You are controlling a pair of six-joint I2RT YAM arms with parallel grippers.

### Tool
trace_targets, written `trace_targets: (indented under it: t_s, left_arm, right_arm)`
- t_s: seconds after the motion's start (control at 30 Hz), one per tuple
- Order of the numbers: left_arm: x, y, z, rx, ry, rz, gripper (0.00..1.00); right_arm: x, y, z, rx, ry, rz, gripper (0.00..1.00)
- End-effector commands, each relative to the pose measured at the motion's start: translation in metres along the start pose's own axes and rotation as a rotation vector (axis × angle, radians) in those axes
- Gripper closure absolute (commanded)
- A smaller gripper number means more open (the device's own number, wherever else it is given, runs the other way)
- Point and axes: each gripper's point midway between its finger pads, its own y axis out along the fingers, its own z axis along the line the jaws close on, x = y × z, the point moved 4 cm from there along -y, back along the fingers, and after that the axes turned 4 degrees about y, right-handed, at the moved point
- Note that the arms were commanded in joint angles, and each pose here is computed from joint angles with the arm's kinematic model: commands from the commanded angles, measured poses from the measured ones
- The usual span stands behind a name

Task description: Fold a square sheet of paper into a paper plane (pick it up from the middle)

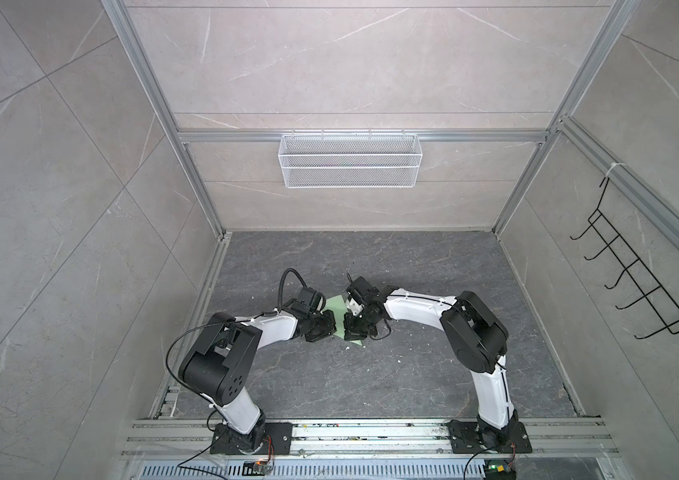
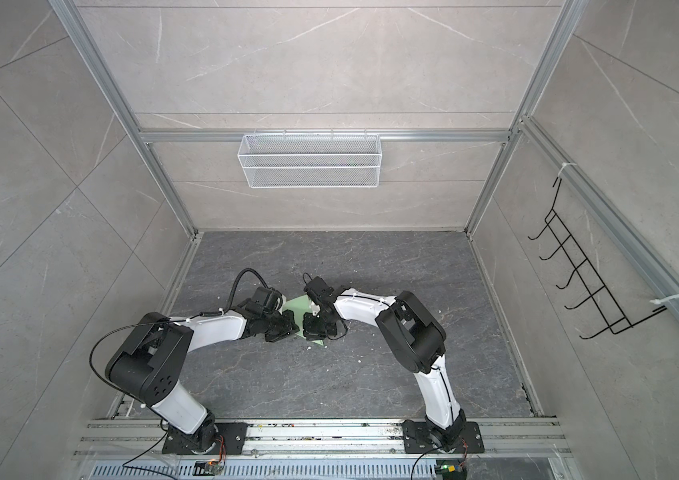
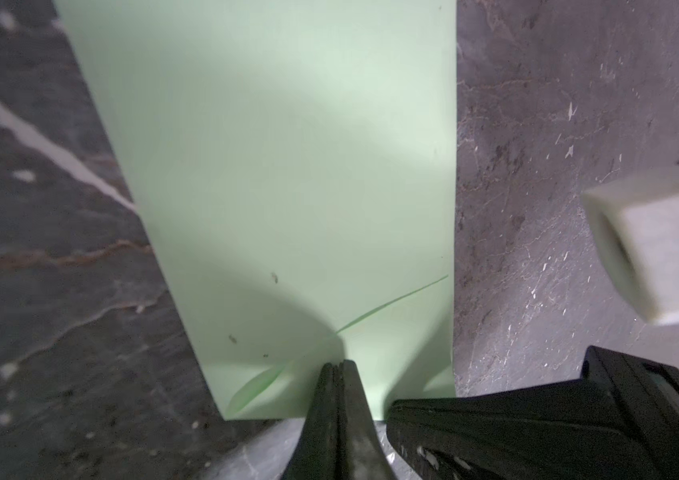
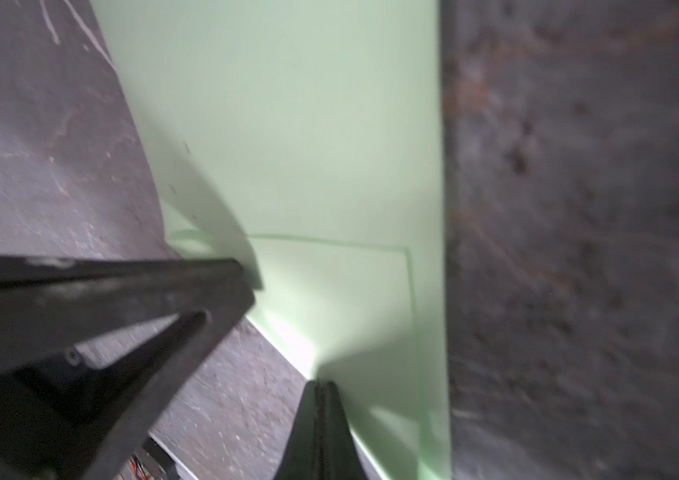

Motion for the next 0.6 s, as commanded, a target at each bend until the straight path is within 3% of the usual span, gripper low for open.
trace_targets:
  t_s: [0.0, 0.43, 0.57]
  left_arm:
    - [-0.022, 0.007, 0.038, 0.191, -0.037, 0.076, 1.00]
    - [-0.018, 0.005, 0.034, 0.183, -0.017, 0.075, 1.00]
    - [-0.007, 0.001, 0.019, 0.132, 0.017, 0.059, 1.00]
  right_arm:
    - [-0.025, 0.001, -0.039, -0.135, 0.064, 0.075, 1.00]
    - [-0.038, -0.022, -0.079, -0.198, 0.130, 0.048, 1.00]
    - [-0.032, -0.037, -0.069, -0.146, 0.075, -0.015, 0.98]
